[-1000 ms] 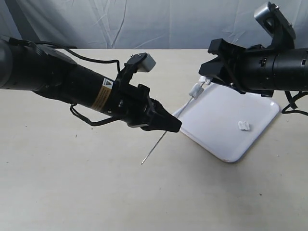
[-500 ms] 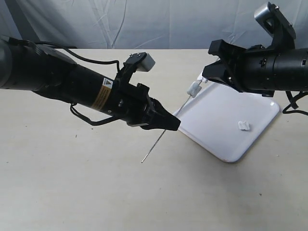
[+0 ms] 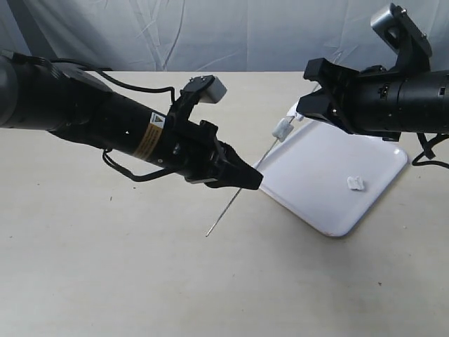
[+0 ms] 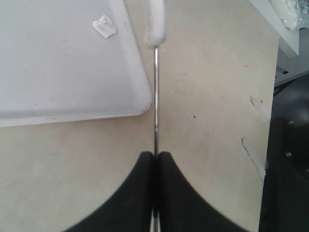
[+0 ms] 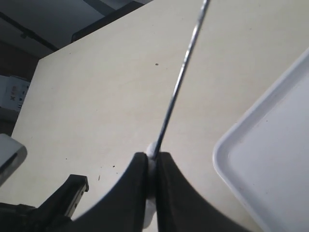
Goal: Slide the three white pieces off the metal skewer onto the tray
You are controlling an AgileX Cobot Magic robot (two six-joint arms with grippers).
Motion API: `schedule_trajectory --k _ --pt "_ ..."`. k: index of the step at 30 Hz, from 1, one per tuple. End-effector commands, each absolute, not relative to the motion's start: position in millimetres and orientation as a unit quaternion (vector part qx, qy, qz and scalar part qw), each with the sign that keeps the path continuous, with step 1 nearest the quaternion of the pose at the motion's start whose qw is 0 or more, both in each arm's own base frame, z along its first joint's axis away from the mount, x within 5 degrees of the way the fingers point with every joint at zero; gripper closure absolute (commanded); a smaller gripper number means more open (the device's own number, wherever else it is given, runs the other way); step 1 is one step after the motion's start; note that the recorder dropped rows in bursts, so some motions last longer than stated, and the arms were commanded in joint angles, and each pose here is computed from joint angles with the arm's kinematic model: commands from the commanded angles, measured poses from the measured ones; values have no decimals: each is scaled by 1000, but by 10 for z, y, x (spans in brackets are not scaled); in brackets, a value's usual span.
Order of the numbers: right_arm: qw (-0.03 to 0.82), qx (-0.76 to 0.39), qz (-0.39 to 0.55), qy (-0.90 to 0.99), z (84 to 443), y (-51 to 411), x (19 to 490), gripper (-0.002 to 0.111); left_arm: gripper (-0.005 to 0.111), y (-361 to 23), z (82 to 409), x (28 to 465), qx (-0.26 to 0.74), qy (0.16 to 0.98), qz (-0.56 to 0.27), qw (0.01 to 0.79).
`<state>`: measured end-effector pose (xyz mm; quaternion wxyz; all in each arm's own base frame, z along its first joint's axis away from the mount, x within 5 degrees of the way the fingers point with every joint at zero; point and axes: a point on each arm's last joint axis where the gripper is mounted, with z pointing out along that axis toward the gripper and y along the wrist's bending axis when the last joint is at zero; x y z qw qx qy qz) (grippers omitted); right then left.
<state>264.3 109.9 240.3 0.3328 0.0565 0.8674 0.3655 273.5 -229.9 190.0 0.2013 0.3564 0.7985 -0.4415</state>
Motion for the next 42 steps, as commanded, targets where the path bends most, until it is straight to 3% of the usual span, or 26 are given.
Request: schedule_trajectory --k 1,26,42 --pt "349 64 347 868 2417 1063 2670 104 107 -2321 1903 2717 358 798 -444 195" --pt "383 114 295 868 2405 933 2749 104 107 -2298 1846 2675 359 801 -442 187" --pt "444 187 171 859 2392 664 2835 104 107 -2272 1788 2647 354 808 -436 181"
